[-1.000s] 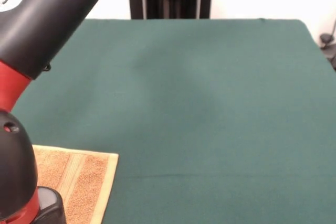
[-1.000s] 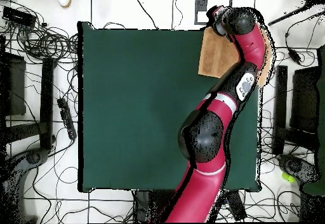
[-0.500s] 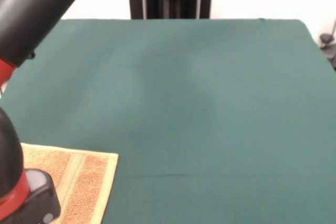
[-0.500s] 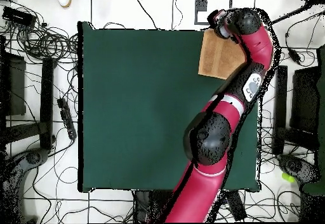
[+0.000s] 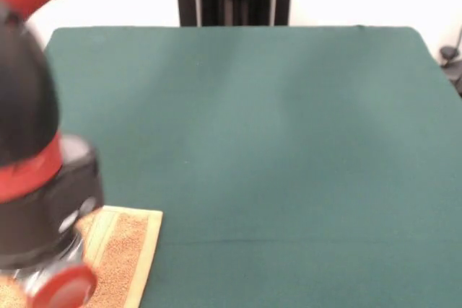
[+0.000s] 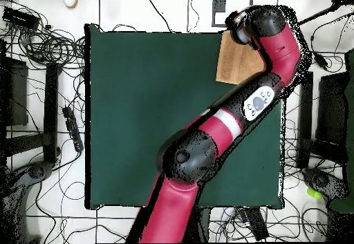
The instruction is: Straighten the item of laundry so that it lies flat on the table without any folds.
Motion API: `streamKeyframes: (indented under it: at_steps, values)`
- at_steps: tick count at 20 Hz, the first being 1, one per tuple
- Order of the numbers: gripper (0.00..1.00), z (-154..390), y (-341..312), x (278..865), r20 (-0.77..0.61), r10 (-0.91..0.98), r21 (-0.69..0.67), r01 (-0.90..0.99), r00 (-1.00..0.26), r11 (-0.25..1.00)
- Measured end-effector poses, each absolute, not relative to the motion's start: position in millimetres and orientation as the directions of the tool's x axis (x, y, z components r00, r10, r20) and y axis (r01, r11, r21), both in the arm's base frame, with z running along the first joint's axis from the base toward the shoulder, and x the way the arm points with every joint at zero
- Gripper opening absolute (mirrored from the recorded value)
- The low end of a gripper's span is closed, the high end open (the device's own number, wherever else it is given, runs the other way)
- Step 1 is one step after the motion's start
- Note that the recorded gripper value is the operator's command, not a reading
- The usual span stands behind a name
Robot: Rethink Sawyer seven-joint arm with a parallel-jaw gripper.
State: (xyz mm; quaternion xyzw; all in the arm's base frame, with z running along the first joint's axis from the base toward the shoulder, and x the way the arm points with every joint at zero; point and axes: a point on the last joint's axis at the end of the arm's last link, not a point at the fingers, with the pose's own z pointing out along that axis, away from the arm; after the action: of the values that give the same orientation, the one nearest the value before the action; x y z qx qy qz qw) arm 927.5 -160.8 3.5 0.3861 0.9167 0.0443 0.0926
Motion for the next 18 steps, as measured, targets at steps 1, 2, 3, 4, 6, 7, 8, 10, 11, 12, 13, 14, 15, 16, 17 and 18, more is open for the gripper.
streamKeyframes:
  at_steps: [1, 2, 3, 4, 6, 7, 8, 10, 11, 12, 13, 14, 15, 16, 17, 18]
  values:
    - [1.0, 12, -154, 921, -0.138, 0.718, 0.145, 0.703, -0.682, 0.696]
    - [1.0, 19, -149, 916, -0.14, 0.718, 0.14, 0.705, -0.681, 0.696]
    - [1.0, 27, -143, 910, -0.145, 0.716, 0.131, 0.704, -0.683, 0.698]
    - [1.0, 32, -139, 905, -0.149, 0.714, 0.125, 0.703, -0.685, 0.7]
    - [1.0, 43, -130, 892, -0.155, 0.701, 0.1, 0.695, -0.696, 0.712]
    - [1.0, 47, -127, 885, -0.156, 0.693, 0.088, 0.688, -0.704, 0.72]
    - [1.0, 50, -125, 879, -0.154, 0.683, 0.077, 0.68, -0.714, 0.729]
    - [1.0, 53, -124, 866, -0.144, 0.662, 0.065, 0.661, -0.735, 0.748]
    - [1.0, 52, -129, 855, -0.128, 0.642, 0.066, 0.64, -0.756, 0.766]
    - [1.0, 51, -134, 849, -0.119, 0.632, 0.065, 0.629, -0.766, 0.775]
    - [1.0, 49, -139, 845, -0.11, 0.624, 0.064, 0.621, -0.774, 0.781]
    - [1.0, 47, -143, 841, -0.103, 0.617, 0.062, 0.614, -0.78, 0.787]
    - [1.0, 45, -148, 837, -0.095, 0.61, 0.06, 0.608, -0.786, 0.792]
    - [1.0, 40, -159, 829, -0.076, 0.596, 0.053, 0.594, -0.799, 0.803]
    - [1.0, 35, -167, 823, -0.062, 0.586, 0.048, 0.584, -0.808, 0.811]
    - [1.0, 31, -175, 817, -0.046, 0.577, 0.04, 0.576, -0.815, 0.816]
